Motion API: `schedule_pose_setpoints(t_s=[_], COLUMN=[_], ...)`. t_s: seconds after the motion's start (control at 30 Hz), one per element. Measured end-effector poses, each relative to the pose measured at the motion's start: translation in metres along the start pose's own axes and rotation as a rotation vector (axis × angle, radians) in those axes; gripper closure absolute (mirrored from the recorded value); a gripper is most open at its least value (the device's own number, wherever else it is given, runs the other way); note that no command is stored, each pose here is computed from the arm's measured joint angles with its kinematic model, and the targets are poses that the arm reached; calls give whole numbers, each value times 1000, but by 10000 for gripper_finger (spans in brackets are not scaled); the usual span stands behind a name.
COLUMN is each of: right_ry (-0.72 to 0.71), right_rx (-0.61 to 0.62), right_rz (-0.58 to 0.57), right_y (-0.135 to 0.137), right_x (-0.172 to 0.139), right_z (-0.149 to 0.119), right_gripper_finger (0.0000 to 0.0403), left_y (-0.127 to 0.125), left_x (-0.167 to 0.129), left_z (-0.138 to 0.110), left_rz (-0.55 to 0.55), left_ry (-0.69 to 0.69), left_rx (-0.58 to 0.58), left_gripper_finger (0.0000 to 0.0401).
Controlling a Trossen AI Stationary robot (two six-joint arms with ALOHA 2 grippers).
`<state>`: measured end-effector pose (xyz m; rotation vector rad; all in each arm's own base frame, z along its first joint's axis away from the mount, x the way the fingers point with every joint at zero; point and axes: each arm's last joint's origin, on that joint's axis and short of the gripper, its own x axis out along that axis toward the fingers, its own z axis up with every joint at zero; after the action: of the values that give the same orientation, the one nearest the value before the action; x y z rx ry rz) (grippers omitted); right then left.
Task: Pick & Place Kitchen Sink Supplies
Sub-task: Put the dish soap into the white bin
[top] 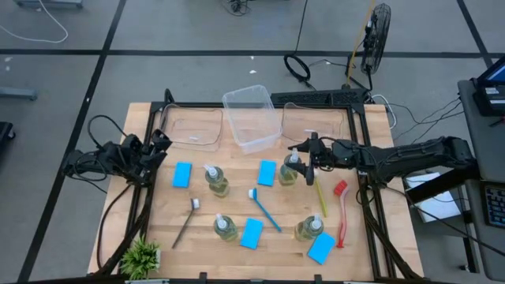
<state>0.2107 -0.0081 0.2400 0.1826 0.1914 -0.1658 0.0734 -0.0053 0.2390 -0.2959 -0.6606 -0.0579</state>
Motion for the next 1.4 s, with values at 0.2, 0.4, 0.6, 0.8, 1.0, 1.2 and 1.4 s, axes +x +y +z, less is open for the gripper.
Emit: schedule_pose_setpoints(t_s=[0.2, 0.4, 0.6, 0.8, 1.0, 1.2, 1.4], right_ry=[15, 15, 23, 23, 12, -37, -61], right_rx=[1, 1, 0, 24, 21, 43, 43], right_rz=[-3, -4, -4, -5, -11, 9, 14], right_y=[0, 0, 0, 0, 0, 1, 5], right_x=[2, 2, 2, 2, 2, 2, 1], right_z=[-2, -2, -3, -3, -1, 2, 24], right_gripper_finger=[133, 154, 191, 261, 299, 301, 302], left_y=[0, 0, 0, 2, 5, 6, 6], left_x=[0, 0, 0, 0, 0, -1, 0], left_z=[-1, -1, -1, 0, 1, 2, 7], left_rz=[1, 2, 1, 65, 178, 221, 246], left_ry=[6, 7, 6, -9, -34, -59, -98], left_rx=[0, -6, -7, -4, -4, -17, -33], left_gripper_finger=[176, 176, 176, 176, 176, 176, 176])
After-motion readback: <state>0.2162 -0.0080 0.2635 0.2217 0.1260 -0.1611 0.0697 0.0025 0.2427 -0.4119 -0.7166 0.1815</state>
